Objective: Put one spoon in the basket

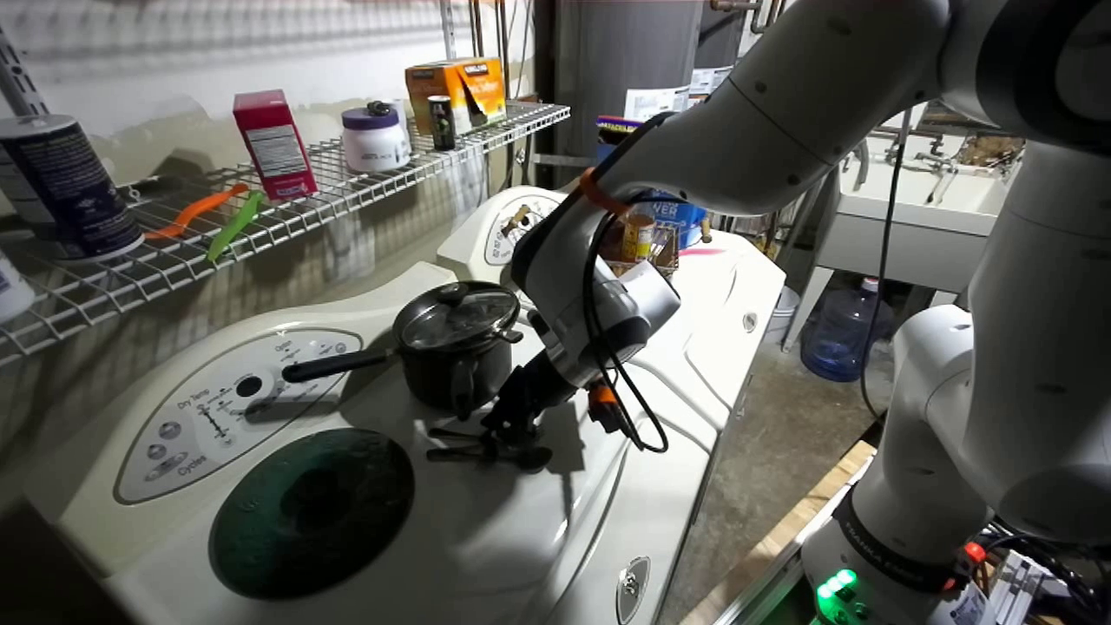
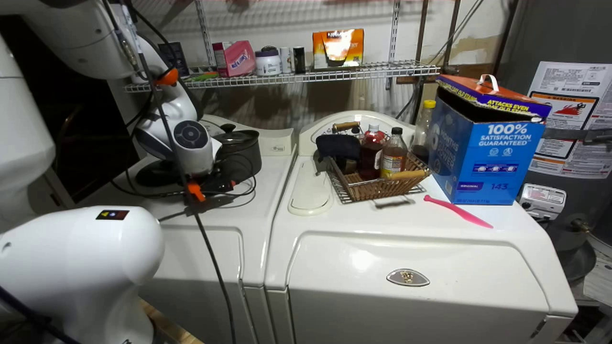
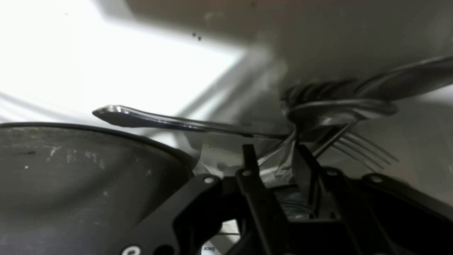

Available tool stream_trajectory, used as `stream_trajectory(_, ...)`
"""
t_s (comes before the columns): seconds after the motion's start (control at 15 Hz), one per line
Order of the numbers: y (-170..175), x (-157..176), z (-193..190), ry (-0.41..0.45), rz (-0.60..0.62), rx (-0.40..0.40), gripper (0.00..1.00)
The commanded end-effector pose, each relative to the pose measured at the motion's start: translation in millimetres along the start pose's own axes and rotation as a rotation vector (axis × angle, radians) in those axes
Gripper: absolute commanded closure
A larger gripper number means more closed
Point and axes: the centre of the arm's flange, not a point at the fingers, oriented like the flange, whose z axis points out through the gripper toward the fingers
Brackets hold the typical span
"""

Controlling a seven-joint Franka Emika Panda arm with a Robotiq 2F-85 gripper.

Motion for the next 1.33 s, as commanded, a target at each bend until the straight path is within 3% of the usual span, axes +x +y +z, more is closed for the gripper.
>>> stream_trajectory(0.0, -7, -1, 15, -0.001, -0.027, -0.021, 0.73)
stream_trajectory(0.07, -8, 0, 15, -0.001, -0.034, -0.019, 0.75)
stream_trajectory(0.13, -9, 1, 15, 0.003, -0.042, -0.021, 0.87)
stream_trajectory(0.2, -10, 1, 15, 0.002, -0.047, -0.02, 0.89)
stream_trajectory(0.33, -13, 2, 12, 0.003, -0.06, -0.015, 0.88)
stream_trajectory(0.6, -20, 6, 10, 0.009, -0.084, -0.008, 0.73)
stream_trajectory(1.27, -27, 10, 6, 0.017, -0.124, -0.003, 0.74)
